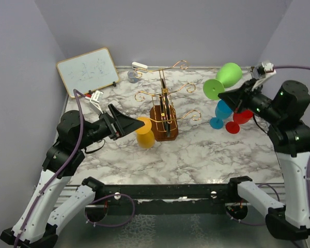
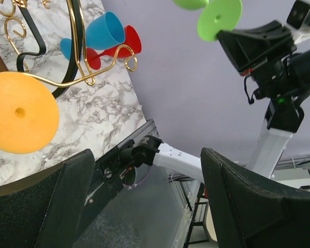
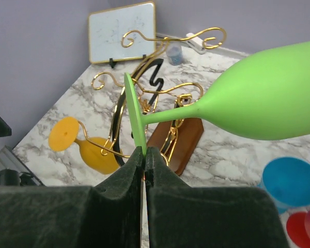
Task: Take the wine glass off the wine glass rack
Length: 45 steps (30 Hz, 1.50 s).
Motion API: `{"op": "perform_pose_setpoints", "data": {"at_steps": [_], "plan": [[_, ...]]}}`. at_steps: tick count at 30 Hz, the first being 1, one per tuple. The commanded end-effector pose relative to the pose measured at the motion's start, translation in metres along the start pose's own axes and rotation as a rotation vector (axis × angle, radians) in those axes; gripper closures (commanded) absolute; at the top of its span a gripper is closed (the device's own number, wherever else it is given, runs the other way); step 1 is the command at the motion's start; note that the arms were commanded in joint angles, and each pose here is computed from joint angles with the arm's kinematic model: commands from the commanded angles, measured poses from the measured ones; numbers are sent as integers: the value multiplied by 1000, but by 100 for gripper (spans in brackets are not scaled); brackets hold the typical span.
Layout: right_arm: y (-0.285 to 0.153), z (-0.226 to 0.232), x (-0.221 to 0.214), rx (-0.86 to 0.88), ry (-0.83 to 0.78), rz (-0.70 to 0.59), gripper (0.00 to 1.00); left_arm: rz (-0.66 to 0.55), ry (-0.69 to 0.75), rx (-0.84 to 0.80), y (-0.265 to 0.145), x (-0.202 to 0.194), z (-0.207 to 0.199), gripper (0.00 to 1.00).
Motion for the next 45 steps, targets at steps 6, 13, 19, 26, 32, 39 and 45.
{"op": "perform_pose_setpoints", "data": {"at_steps": [6,13,19,26,32,39,45], "plan": [[69,30,30,64,-371,-26,99,-22,17,24,-9,-4,1,14],[71,62,23,-17,-576,-106,99,-67,-4,32,-19,-4,-7,19],[73,102,-1,34,-720,-110,99,-87,-85,-28,-20,-2,-21,25],[59,183,-49,-66,-1052,-191,99,-101,-158,-48,-26,-1,-31,24],[48,210,-53,-104,-1094,-271,99,-93,-194,-45,-34,-7,-31,24],[48,214,-63,-192,-1171,-319,99,-87,-203,-26,-46,-16,-28,24],[49,221,-76,-209,-1217,-378,99,-72,-240,-35,-42,-17,-23,24]]}}
Point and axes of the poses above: each gripper's point midway between its finger pads, its own y axis out along the fingers, its own z axis along the line the jaws close on, x = y × z, the point moved 9 cm from there along -y, back along the fingers, and after that the axes turned 10 degrees about -y, right-handed, at the moved point
